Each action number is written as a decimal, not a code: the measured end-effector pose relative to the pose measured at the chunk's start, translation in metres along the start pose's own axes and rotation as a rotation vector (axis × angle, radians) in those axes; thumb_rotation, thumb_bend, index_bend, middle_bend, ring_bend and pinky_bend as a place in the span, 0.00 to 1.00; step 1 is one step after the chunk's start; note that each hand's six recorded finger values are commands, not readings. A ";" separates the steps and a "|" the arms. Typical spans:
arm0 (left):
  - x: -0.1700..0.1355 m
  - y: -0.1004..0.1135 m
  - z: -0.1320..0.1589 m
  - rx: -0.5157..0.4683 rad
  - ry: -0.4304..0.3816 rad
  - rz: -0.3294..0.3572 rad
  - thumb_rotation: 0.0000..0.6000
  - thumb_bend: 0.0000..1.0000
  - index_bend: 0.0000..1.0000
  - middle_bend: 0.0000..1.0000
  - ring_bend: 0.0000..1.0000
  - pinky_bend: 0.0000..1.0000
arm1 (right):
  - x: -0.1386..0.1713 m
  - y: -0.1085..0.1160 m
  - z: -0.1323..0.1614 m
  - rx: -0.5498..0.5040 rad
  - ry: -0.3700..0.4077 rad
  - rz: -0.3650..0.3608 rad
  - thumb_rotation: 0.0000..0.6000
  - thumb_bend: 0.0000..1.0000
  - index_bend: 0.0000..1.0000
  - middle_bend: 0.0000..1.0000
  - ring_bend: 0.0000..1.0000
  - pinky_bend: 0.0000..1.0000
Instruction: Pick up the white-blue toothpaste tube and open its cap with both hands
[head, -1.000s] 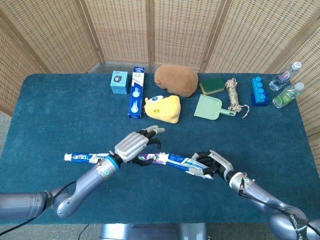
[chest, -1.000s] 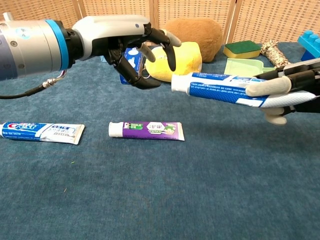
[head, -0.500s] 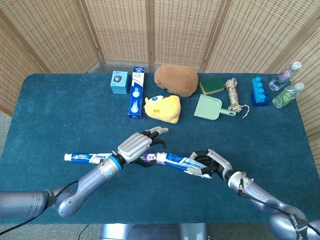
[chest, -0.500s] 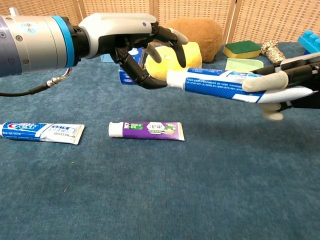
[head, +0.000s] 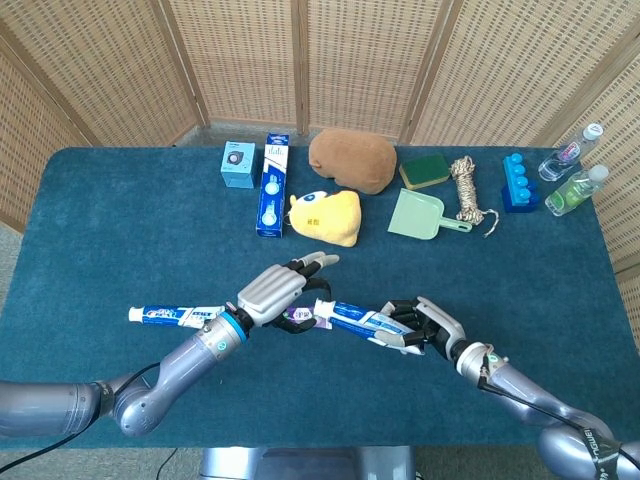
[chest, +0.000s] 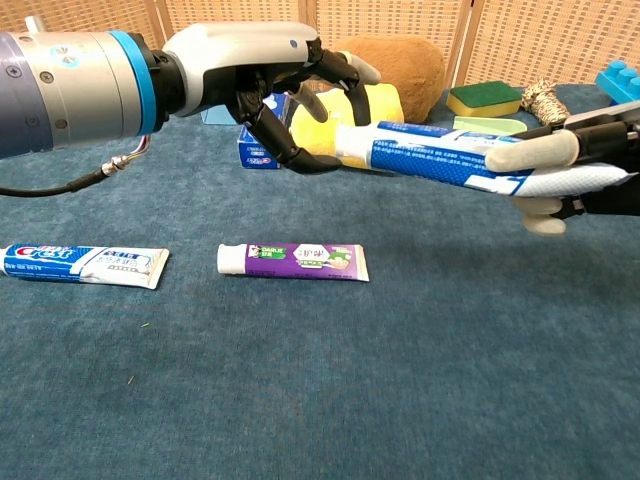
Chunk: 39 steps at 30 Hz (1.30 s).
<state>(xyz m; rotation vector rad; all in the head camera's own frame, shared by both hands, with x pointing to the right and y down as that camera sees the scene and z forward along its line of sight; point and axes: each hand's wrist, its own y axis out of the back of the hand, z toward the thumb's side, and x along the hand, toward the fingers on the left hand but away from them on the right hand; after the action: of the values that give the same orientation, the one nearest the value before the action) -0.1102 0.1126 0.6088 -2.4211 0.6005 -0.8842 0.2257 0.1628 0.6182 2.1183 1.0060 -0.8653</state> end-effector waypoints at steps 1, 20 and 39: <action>0.000 0.000 0.000 -0.001 0.000 0.001 1.00 0.30 0.39 0.08 0.00 0.19 | 0.000 0.000 0.000 -0.007 0.000 0.001 1.00 0.51 0.96 0.78 0.75 0.71; -0.001 0.003 0.000 -0.029 0.002 0.023 1.00 0.30 0.38 0.09 0.00 0.19 | 0.003 -0.002 -0.001 -0.028 -0.001 0.021 1.00 0.51 0.96 0.78 0.75 0.71; 0.001 0.001 0.000 -0.027 0.006 0.034 1.00 0.30 0.57 0.16 0.04 0.21 | 0.003 -0.001 -0.003 -0.061 -0.004 0.017 1.00 0.51 0.96 0.78 0.76 0.71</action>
<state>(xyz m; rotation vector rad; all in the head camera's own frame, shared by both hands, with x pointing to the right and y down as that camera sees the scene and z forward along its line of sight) -0.1097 0.1115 0.6082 -2.4255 0.6583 -0.8746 0.2269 0.1664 0.6174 2.0699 0.9988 -0.8199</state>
